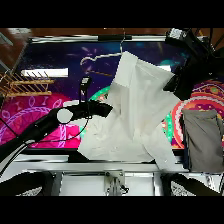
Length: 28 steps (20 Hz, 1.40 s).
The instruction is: Fold the shirts.
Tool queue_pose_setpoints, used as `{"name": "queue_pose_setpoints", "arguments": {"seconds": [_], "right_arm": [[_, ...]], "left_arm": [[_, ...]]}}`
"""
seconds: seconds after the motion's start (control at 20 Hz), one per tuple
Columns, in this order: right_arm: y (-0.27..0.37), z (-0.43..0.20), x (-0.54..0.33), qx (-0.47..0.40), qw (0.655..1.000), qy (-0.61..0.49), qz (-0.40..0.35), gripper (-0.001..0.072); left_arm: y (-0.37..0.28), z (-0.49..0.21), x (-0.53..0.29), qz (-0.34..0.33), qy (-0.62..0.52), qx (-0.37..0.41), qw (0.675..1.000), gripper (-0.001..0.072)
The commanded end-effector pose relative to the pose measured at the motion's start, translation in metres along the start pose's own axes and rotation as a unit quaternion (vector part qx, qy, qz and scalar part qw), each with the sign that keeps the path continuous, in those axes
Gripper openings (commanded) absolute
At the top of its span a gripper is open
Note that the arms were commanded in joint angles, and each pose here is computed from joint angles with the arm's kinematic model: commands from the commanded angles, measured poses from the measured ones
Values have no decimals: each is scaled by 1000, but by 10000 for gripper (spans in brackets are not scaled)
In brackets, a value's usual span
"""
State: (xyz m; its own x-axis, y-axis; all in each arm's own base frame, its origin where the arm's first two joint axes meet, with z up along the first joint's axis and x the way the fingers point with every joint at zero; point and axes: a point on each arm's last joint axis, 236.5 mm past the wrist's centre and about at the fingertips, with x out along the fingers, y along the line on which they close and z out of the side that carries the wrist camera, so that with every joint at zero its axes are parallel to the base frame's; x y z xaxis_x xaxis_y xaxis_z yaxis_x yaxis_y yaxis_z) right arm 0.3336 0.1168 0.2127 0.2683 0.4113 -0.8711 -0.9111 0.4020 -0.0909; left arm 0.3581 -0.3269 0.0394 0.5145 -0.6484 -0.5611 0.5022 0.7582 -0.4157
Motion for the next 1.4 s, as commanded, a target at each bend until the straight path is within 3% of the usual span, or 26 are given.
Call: {"name": "queue_pose_setpoints", "arguments": {"seconds": [0.0,0.05,0.1,0.15,0.2,0.4,0.6,0.85,1.35], "right_arm": [[0,0,0,0,1000,1,-1,54],[0,-1,0,1,1000,1,-1,54],[0,-1,0,1,1000,1,-1,54],[0,-1,0,1,1000,1,-1,54],[0,-1,0,1,1000,2,-1,54],[-2,0,0,1,1000,-1,-4,54],[-10,11,-1,-4,1000,-23,-21,54],[-3,28,-2,-12,998,-60,-7,53],[-2,34,-2,-27,997,-72,-6,53]], "left_arm": [[4,-5,23,10,-13,-16,1000,536],[9,-1,27,18,-26,-27,999,519],[14,9,26,25,-49,-42,998,391],[21,24,22,33,-76,-49,995,145],[27,38,16,39,-95,-51,993,42],[71,109,-39,65,-143,-15,988,43],[118,149,-92,77,-134,-37,987,43],[131,192,-130,89,-170,-17,981,43],[157,202,-151,109,-179,-28,977,43]]}}
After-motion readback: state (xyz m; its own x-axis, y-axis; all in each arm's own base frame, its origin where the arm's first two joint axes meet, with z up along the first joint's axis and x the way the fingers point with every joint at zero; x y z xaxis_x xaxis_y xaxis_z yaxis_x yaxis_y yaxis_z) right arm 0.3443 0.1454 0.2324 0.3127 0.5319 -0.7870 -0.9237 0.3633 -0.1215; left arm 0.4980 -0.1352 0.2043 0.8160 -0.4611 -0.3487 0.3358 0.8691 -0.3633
